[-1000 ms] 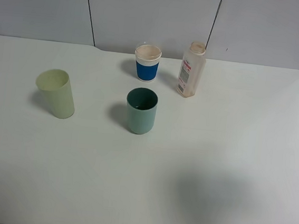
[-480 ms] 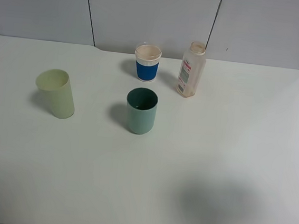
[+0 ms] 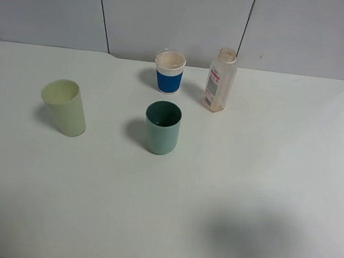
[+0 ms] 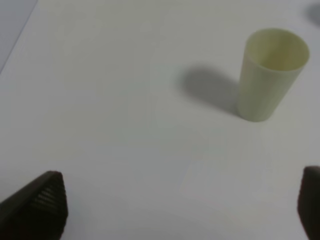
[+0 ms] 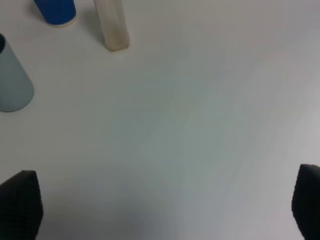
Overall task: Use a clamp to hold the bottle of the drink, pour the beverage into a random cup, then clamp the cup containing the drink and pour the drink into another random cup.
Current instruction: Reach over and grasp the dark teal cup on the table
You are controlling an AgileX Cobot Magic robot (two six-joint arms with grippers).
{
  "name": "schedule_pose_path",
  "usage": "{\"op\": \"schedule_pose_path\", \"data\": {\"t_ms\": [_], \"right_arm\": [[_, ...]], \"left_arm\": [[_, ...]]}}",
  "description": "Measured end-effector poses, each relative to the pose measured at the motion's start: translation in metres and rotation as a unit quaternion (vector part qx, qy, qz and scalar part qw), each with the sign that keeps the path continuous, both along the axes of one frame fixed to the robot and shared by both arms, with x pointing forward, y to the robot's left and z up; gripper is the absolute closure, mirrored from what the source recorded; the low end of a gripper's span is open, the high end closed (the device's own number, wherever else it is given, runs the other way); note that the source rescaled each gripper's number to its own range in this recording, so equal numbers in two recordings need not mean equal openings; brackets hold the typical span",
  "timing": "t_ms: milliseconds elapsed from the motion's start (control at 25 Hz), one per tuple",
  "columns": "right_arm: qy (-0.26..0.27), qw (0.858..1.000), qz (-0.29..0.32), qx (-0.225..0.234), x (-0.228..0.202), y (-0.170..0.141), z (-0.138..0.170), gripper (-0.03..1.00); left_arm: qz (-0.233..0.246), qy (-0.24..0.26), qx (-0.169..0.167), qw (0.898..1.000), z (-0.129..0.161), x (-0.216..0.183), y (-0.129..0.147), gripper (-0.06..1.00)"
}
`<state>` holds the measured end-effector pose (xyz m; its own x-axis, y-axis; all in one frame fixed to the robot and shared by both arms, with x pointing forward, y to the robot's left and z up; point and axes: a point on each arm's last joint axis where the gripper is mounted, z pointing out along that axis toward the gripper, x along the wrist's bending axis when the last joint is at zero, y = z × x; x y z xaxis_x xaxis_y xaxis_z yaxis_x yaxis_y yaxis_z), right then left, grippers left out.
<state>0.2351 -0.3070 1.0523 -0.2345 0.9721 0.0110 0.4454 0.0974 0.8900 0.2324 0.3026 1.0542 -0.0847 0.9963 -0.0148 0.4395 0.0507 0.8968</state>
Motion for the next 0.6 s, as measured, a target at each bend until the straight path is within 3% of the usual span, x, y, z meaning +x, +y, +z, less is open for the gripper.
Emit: {"op": "schedule_pose_path", "data": {"t_ms": [600], "right_arm": [[0.002, 1.000, 0.000, -0.001, 0.0009, 0.0002, -0.0018, -0.03]], "left_arm": [[0.000, 0.000, 0.000, 1.000, 0.0000, 0.0000, 0.0000, 0.18]]}}
